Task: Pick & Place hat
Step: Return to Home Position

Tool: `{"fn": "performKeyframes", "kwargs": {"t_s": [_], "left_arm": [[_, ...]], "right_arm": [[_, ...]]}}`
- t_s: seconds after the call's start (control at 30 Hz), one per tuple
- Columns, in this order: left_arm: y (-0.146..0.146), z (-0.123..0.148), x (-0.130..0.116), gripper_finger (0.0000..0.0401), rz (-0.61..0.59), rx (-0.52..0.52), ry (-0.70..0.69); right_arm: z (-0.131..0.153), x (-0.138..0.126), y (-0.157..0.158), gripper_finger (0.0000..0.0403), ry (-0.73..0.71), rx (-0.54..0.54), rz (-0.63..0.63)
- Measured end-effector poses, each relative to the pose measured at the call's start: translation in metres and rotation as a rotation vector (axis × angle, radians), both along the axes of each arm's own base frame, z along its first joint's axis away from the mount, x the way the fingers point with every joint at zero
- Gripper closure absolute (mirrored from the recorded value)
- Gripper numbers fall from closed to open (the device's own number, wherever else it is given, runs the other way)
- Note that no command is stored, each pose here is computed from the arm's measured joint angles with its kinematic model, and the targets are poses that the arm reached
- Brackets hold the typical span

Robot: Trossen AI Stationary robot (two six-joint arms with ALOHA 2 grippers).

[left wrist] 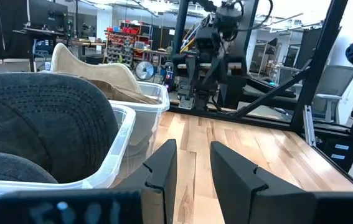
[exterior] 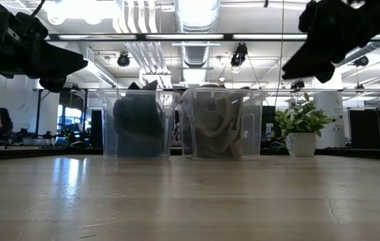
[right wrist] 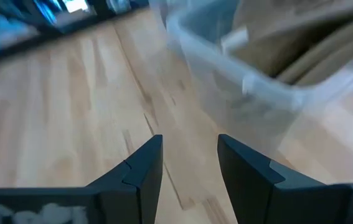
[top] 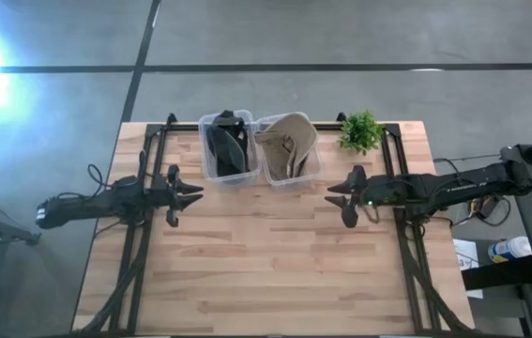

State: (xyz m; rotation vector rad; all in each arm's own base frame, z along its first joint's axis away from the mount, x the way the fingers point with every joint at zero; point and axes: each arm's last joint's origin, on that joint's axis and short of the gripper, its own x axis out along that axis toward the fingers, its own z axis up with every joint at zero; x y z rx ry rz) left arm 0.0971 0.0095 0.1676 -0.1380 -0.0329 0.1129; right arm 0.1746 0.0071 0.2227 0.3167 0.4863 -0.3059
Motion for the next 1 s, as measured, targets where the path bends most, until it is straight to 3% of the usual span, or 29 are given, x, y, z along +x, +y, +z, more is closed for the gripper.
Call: {"fn": "performKeyframes", "kwargs": {"t_s": [0.17,0.4,0.47,0.7,1.0], "left_arm": [[0.000,0.000,0.000,0.0309,0.000,0.000,0.000],[0.000,0.000,0.000,0.0309,0.000,0.000,0.000],[0.000,0.000,0.000,0.0309,0.000,0.000,0.000],[0.000,0.000,0.000,0.0309,0.000,0.000,0.001],[0.000,0.000,0.000,0.0309,0.000,0.000,0.001]], "right_arm": [[0.021,-0.013,-0.001,0.0250,-0.152,-0.012,0.024],[0.047,-0.041,0.001,0.0258,-0.346,-0.297,0.269],[0.051,-0.049,0.001,0.0260,-0.392,-0.332,0.326],[0.041,-0.071,0.001,0.0258,-0.495,-0.249,0.333],[-0.012,-0.077,0.000,0.0258,-0.540,-0.194,0.308]]}}
